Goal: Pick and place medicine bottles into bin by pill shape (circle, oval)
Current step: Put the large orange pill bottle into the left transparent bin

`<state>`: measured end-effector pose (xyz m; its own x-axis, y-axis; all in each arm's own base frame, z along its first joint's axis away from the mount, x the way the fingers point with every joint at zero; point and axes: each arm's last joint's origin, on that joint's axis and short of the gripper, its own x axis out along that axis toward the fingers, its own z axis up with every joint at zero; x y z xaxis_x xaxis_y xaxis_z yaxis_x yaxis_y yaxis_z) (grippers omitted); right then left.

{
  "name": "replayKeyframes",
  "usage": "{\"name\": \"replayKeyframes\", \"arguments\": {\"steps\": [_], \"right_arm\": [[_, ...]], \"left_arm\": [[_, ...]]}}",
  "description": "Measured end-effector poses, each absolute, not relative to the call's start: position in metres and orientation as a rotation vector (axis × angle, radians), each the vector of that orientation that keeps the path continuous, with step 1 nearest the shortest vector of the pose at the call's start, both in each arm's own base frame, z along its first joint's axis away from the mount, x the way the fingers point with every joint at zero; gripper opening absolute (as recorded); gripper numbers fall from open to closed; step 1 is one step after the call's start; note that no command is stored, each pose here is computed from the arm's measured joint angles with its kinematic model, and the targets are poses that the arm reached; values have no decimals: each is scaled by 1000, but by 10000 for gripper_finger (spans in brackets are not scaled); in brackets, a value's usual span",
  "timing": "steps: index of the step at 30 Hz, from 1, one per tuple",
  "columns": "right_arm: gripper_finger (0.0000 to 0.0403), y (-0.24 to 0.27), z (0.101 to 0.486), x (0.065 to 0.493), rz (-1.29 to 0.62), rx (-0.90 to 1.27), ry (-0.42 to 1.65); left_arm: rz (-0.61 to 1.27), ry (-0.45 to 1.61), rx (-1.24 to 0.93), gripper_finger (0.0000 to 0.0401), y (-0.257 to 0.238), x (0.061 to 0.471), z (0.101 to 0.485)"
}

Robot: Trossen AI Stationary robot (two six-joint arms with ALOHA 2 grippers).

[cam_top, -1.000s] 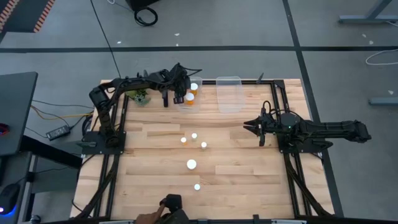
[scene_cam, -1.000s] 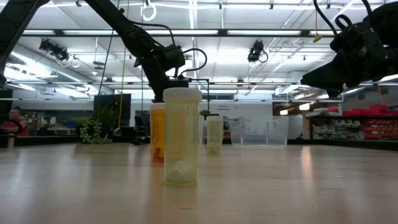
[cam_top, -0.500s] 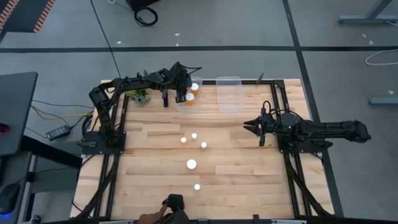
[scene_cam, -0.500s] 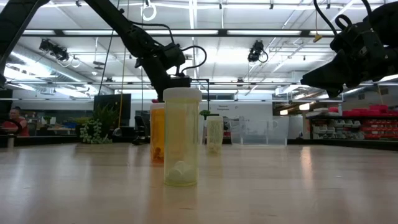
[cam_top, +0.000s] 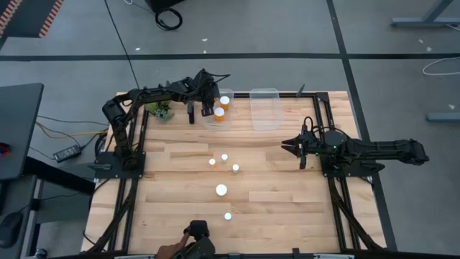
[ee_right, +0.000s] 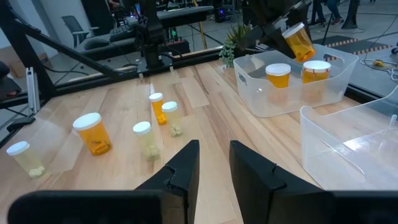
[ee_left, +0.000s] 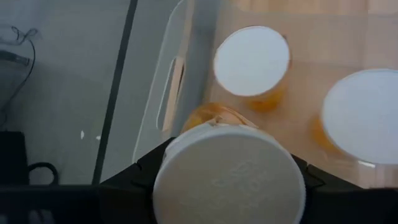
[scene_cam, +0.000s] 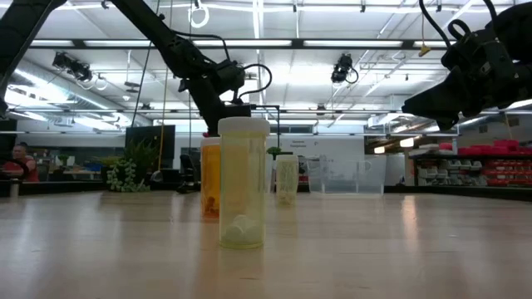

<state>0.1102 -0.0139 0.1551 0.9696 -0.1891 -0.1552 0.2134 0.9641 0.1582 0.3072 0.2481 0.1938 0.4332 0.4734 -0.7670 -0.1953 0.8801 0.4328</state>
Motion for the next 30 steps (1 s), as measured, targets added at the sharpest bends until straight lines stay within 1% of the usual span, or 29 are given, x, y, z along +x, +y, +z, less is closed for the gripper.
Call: {"name": "replayKeyframes", "arguments": {"steps": [5, 10, 17, 24, 30], "right_arm": [[95, -14, 155, 110, -204, 175, 140], [95, -14, 155, 110, -205, 175, 139], [95, -14, 155, 110, -204, 175, 140], [95, -14, 155, 110, -205, 175, 139], [95, -14, 155, 110, -204, 175, 139]], "left_arm": [[456, 1035, 246, 208, 250, 306, 194], [438, 1048, 241, 203, 244, 308, 192], [430, 1075, 214, 207, 241, 307, 190], [407, 1090, 229, 205, 239, 308, 190], [436, 1052, 241, 204, 244, 308, 192]]}}
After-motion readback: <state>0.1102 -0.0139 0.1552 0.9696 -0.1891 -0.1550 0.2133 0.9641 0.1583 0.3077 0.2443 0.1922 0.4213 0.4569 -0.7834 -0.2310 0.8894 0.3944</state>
